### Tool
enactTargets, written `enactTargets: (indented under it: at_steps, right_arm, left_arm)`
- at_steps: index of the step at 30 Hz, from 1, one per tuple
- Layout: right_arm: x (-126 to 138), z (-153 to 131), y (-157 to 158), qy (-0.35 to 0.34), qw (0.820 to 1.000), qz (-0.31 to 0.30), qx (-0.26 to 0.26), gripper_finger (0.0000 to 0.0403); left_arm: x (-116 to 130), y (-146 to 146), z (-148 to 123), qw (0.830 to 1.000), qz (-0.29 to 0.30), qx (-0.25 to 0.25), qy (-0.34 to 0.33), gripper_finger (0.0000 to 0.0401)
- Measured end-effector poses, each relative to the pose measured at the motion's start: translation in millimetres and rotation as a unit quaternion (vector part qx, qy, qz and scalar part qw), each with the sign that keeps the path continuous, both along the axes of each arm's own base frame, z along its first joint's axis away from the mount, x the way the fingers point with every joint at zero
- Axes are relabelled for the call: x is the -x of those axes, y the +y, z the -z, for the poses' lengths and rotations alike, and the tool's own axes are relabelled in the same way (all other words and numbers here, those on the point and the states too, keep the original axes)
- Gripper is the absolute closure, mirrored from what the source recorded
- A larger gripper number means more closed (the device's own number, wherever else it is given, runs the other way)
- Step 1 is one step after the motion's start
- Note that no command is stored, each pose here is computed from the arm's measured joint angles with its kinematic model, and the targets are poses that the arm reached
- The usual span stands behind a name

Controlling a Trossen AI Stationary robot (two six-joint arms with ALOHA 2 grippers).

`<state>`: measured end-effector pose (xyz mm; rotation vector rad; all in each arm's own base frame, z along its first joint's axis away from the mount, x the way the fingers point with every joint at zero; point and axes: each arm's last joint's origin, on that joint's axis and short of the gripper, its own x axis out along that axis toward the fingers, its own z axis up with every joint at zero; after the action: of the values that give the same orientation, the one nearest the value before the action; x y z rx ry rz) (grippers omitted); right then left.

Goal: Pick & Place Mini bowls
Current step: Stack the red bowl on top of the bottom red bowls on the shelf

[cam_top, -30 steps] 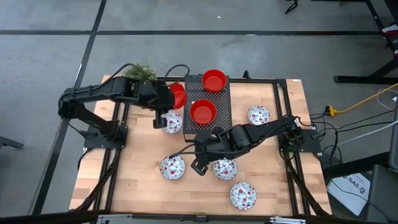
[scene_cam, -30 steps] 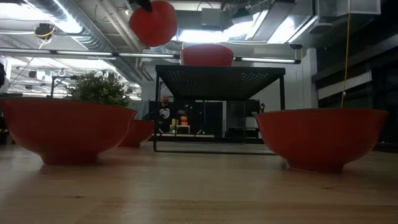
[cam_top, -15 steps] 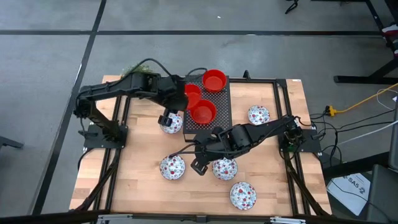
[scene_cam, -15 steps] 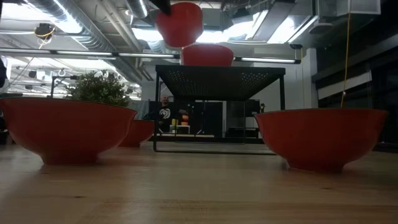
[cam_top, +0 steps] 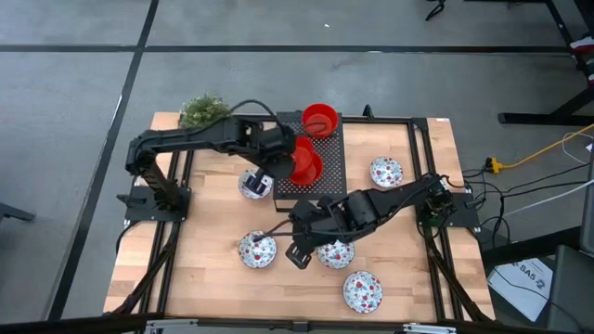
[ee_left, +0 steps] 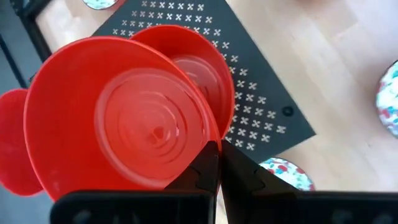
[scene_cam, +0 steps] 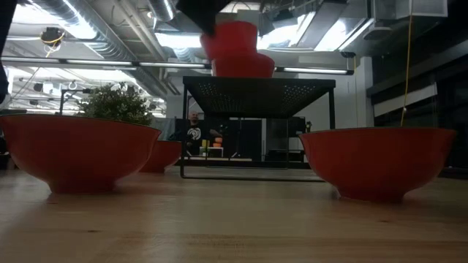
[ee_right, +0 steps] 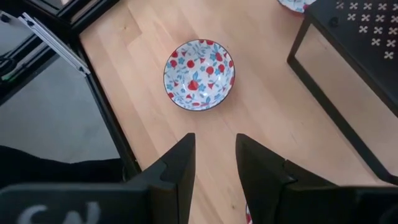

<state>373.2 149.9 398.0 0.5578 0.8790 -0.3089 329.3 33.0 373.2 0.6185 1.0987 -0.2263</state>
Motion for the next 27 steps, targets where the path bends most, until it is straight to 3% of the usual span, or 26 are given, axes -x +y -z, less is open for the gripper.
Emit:
enactTargets:
  at_steps: [9,27]
  right_arm:
    - [-1.0,-1.1,-0.2,-0.011,1.0,0.008,0.008,0.0287]
    - [-2.3,-1.9,0.5,-0.019,1.0,0.008,0.005,0.0287]
  left_arm:
    - [-12.0,-9.7,1.5,0.998,0.048,-0.034,-0.025,0.0398]
    - [-20.3,-6.6,15.8,0.998,0.057,-0.017,-0.011,0.0398]
